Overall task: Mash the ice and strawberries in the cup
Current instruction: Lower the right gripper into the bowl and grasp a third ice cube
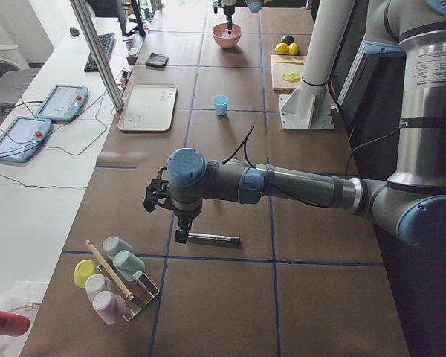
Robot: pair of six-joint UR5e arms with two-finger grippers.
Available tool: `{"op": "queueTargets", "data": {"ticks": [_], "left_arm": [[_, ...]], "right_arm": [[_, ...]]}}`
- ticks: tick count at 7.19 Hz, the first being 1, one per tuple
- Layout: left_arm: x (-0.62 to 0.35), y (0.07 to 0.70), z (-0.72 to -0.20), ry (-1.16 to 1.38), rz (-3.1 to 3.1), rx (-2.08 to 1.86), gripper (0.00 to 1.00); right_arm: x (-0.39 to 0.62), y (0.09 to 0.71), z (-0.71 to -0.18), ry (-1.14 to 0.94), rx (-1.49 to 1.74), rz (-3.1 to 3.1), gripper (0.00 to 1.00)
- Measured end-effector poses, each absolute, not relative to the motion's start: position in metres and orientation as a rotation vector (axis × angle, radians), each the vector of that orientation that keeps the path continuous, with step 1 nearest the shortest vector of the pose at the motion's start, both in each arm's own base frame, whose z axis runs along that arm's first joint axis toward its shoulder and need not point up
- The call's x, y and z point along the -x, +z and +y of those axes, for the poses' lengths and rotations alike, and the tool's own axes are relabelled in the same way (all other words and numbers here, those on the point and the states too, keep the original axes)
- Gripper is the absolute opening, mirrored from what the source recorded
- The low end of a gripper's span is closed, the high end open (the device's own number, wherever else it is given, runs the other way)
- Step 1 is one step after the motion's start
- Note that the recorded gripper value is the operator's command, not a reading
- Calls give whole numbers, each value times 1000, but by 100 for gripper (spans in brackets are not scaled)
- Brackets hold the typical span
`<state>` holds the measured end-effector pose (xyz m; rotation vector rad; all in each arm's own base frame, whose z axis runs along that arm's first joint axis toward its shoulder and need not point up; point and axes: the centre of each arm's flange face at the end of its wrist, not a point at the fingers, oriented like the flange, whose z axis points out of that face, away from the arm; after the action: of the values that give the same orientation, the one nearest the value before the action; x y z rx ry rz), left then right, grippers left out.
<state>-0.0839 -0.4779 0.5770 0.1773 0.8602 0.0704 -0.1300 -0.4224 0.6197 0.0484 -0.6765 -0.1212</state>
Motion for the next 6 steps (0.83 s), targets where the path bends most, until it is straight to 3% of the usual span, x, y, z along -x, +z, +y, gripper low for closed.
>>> {"op": "queueTargets", "data": {"ticks": [3,4,5,6], "left_arm": [[84,577,-478,71,860,-178,100],[84,576,-478,71,860,-179,100],[84,576,-478,71,860,-179,100],[84,576,-478,71,860,-179,100]], "right_arm": [[134,616,-430,-131,-57,-682,71],[133,617,-429,-131,-56,-681,59],[132,619,-428,-130,-53,-680,21],[132,619,-427,-129,-50,-681,3]]}}
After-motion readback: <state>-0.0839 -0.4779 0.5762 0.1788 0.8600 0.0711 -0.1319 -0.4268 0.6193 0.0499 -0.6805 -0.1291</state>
